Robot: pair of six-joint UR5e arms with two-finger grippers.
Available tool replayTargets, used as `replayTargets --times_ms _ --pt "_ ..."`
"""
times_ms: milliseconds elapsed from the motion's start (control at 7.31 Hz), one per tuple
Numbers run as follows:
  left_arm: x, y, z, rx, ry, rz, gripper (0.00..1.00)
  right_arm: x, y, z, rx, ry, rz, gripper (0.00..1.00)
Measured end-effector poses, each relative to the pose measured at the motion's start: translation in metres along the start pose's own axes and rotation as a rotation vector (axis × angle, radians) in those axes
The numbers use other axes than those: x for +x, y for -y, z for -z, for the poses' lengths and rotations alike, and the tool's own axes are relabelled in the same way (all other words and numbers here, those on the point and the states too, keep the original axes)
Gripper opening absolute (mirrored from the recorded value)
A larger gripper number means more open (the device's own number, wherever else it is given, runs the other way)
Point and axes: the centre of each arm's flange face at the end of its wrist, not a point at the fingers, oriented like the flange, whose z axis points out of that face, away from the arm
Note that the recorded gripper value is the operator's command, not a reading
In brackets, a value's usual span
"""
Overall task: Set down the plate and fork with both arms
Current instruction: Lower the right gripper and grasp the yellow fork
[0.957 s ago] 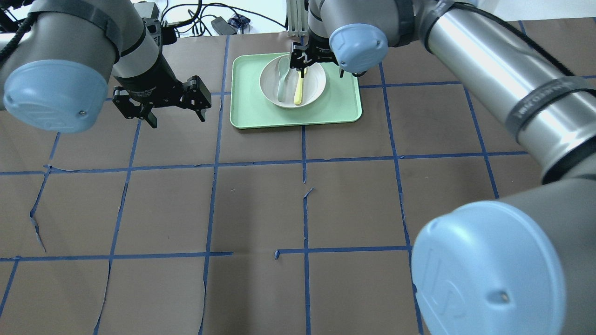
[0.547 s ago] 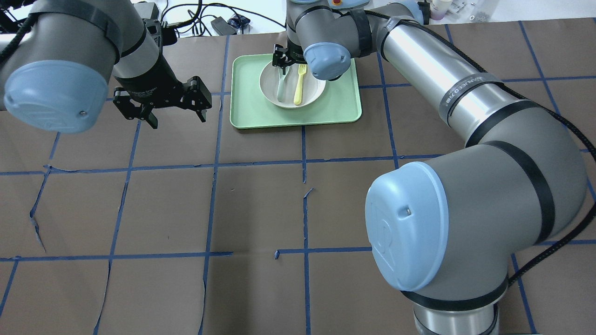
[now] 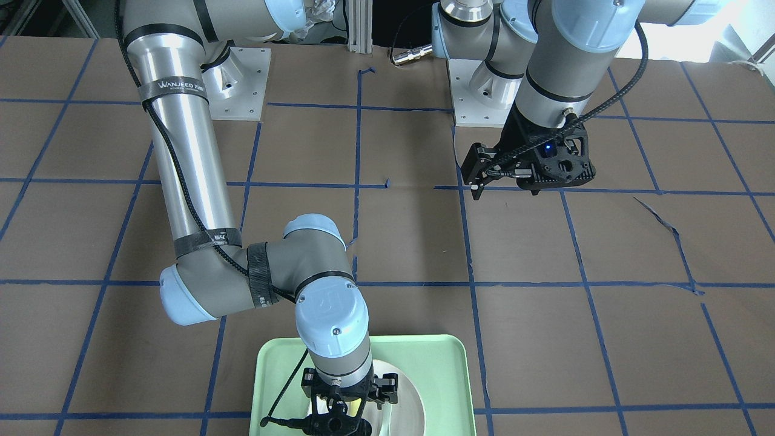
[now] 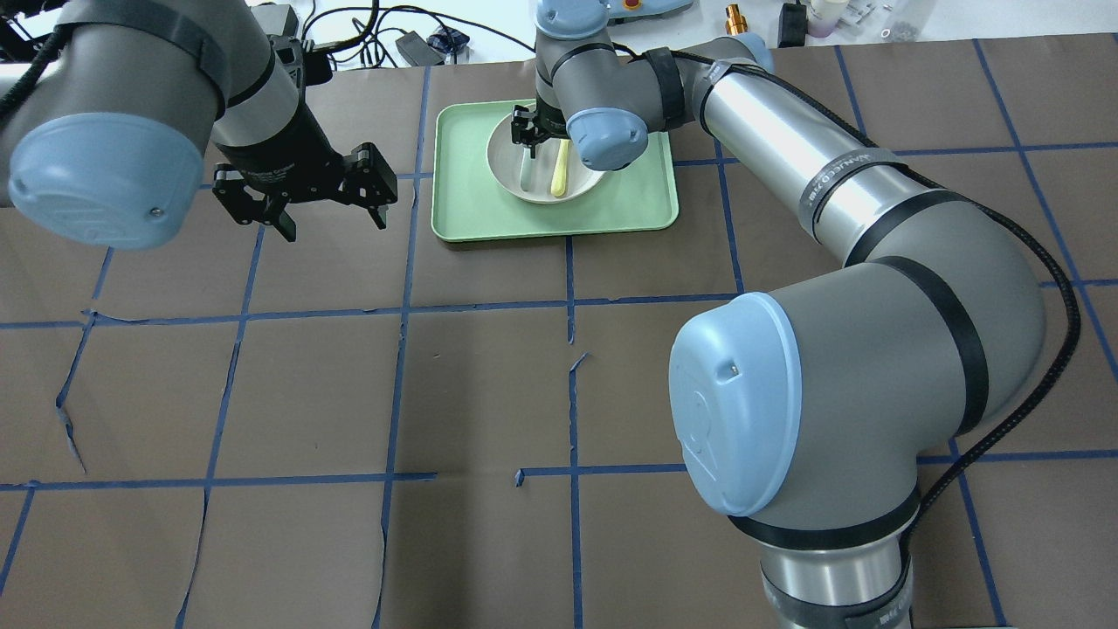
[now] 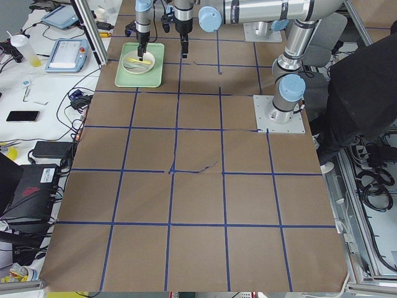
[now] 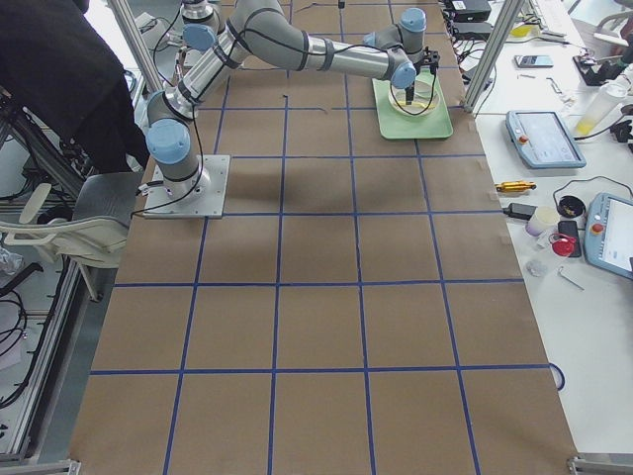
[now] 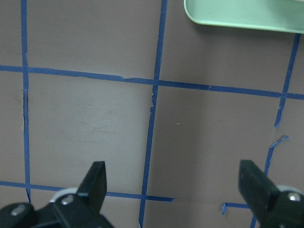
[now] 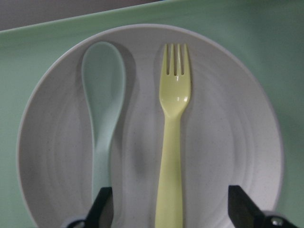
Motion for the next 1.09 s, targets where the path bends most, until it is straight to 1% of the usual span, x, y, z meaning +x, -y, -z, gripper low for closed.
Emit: replayTargets --times_ms 137,410,547,684,821,957,1094 --pt "0.0 0.0 -0.001 -0.002 0.0 0.0 1.0 0.001 -0.001 -0.006 -0.007 -0.002 0.0 0.6" --pt "0.0 0.001 -0.003 -0.006 0.001 0.001 1.0 0.002 -0.004 -0.014 -0.018 -0.006 0.0 0.6" --pt "0.0 0.001 -0.004 -0.007 0.001 0.001 1.0 0.002 -0.005 -0.018 -0.016 -0.005 -0.001 0.55" --pt "0.0 0.001 -0.004 -0.007 0.001 0.001 1.0 0.002 -0.005 -0.023 -0.01 -0.001 -0.001 0.48" --pt "0.001 0.001 -0.004 -0.007 0.001 0.001 1.0 0.002 -0.005 -0.026 -0.007 0.0 -0.001 0.36" --pt "0.0 0.001 -0.004 -0.007 0.001 0.001 1.0 0.003 -0.005 -0.026 -0.005 -0.001 0.0 0.18" --pt "0.0 0.001 -0.004 -0.008 0.001 0.001 1.0 0.003 -0.006 -0.027 -0.005 -0.004 0.0 0.13"
